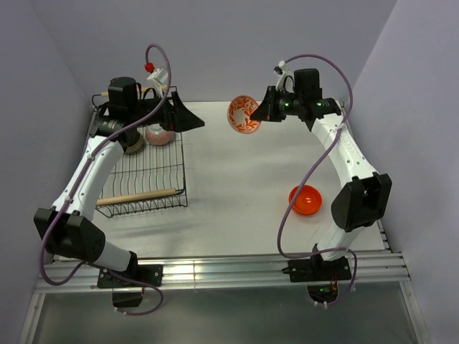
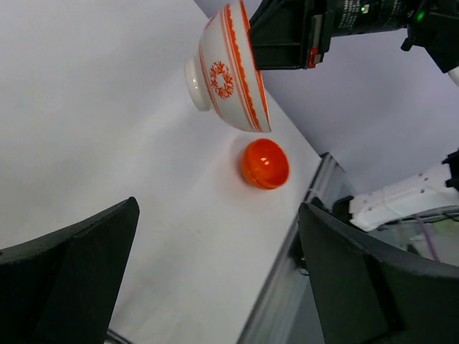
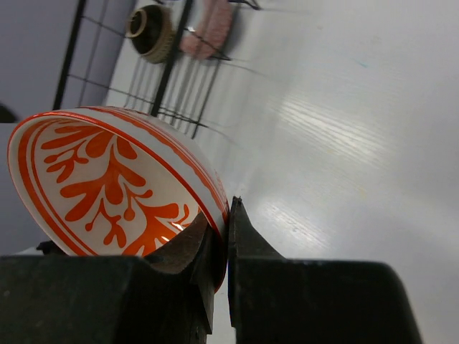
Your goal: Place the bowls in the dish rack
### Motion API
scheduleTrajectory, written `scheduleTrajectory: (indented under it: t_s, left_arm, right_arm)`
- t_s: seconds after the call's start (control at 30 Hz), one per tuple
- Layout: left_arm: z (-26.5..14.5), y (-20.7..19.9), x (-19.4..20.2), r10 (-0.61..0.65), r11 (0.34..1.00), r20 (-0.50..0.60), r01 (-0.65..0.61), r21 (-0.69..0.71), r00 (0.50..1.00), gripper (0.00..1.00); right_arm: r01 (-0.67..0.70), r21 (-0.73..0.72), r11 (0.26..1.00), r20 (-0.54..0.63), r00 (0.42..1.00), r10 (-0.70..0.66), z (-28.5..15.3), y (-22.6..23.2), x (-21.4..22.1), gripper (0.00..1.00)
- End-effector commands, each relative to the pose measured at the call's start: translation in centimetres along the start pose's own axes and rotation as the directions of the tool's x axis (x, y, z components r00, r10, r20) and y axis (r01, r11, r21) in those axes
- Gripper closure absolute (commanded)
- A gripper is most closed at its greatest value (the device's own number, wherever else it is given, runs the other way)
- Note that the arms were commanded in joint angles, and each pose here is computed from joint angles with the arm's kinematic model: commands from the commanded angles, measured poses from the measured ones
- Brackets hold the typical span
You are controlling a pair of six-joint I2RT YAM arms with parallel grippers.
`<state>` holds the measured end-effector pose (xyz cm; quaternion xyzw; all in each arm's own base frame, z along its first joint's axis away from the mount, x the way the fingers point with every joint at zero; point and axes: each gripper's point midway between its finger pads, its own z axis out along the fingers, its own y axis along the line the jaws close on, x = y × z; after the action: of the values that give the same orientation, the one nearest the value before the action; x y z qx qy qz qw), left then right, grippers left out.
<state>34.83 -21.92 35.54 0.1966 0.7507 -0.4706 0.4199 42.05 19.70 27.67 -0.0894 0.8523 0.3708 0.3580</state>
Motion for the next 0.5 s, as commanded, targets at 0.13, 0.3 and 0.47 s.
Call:
scheduleTrajectory:
  t_s: [0.13,0.3,0.47]
  left_arm:
    - [1.8,-4.4,0.4,-0.187,0.971,-0.008,0.186,0.149,0.982,0.00]
    - [3.3,-5.0,1.6,-0.169,0.978,-0.026,0.171,0.122,0.985,0.00]
    - [4.7,-2.7,1.9,-0.223,0.975,-0.010,0.223,0.016,0.975,0.00]
  right_arm:
    - [0.061,-0.128,0.990,-0.020,0.998,-0.064,-0.2,5.3,-0.1,1.00]
    - [0.115,-0.157,0.981,-0.045,0.991,-0.124,-0.1,7.0,1.4,1.00]
    - [0.140,-0.183,0.973,-0.064,0.986,-0.154,0.2,8.4,2.5,1.00]
